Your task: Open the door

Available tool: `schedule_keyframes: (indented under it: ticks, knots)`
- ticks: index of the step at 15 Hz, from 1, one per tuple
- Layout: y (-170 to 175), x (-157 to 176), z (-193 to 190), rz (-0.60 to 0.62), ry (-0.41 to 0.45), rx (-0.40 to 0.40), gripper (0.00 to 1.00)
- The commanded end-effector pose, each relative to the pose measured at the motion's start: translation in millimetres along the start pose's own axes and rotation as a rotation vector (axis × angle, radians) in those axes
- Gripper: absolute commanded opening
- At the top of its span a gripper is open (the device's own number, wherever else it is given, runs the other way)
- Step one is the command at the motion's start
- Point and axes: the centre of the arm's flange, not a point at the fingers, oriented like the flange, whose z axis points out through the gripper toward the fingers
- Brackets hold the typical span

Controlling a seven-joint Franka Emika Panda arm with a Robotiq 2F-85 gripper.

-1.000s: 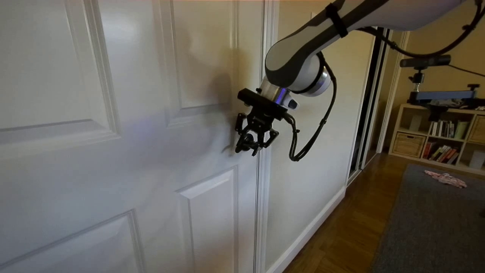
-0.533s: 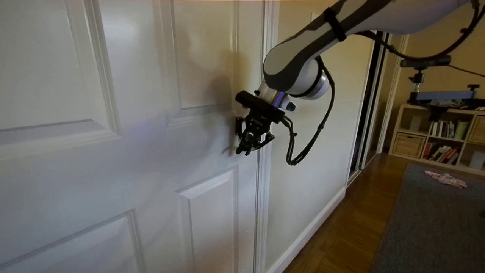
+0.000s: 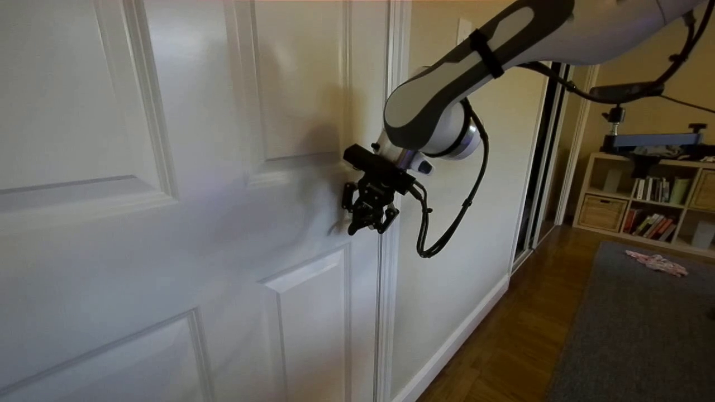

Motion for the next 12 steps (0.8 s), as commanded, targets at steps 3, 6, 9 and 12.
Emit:
schedule_keyframes:
  ticks: [3, 6, 9, 12]
  knots:
    - [31, -1, 33, -0.014, -0.011, -0.080, 0.09]
    - [46, 4, 46, -0.013, -0.015, -0.114, 0.09]
    - [59, 11, 57, -0.003, -0.014, -0.132, 0.09]
    - [73, 14, 62, 0.012, -0.011, -0.138, 0.09]
